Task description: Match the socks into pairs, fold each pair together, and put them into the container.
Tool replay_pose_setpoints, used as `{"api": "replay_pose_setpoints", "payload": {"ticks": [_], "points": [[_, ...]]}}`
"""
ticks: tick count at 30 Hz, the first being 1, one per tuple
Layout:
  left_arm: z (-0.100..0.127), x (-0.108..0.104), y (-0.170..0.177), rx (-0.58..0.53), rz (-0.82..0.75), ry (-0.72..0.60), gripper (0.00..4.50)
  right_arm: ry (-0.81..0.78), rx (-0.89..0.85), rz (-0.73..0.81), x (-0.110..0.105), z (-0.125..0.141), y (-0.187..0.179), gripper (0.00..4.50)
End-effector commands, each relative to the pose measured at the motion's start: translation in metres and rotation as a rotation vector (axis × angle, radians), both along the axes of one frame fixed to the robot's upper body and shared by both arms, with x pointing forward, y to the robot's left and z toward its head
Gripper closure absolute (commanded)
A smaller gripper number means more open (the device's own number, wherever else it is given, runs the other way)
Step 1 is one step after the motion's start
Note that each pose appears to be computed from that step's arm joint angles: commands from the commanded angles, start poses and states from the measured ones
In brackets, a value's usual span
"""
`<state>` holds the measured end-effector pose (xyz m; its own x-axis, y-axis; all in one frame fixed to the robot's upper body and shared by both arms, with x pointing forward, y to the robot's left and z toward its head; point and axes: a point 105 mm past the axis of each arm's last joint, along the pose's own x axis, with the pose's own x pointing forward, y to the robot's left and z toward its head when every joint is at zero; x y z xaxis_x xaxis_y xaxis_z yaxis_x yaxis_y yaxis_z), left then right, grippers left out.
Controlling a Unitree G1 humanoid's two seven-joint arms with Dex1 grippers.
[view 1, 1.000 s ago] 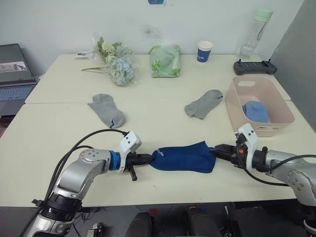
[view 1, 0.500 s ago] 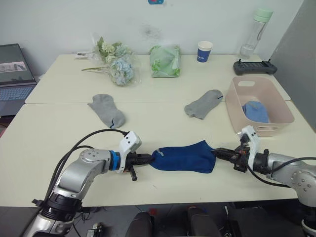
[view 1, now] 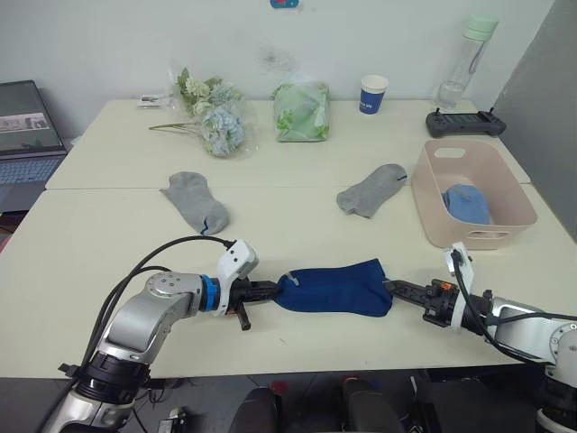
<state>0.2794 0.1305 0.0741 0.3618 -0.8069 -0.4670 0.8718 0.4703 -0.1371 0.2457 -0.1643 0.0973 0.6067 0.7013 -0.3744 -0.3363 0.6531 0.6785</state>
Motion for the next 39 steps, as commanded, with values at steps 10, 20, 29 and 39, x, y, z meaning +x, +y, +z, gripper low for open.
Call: {"api": "replay_pose_setpoints", "payload": {"ticks": [10, 20, 29, 39], "points": [[-0.001, 0.001, 0.0, 0.025, -0.002, -0.008, 4.5, -0.007, 0.007, -0.008, -0.007, 0.01, -0.003, 4.47], [0.001, 0.001, 0.0, 0.016, -0.004, -0.014, 4.5, -0.079, -0.153, -0.03, 0.006, 0.003, -0.013, 3.76], [0.002, 0.0, -0.002, 0.01, -0.011, -0.01, 4.5, -0.122, -0.266, 0.087, 0.011, -0.003, -0.014, 0.63], [0.002, -0.002, -0.004, 0.012, -0.018, -0.013, 4.5, 0.118, -0.088, 0.137, 0.003, -0.018, 0.006, 0.02]]}}
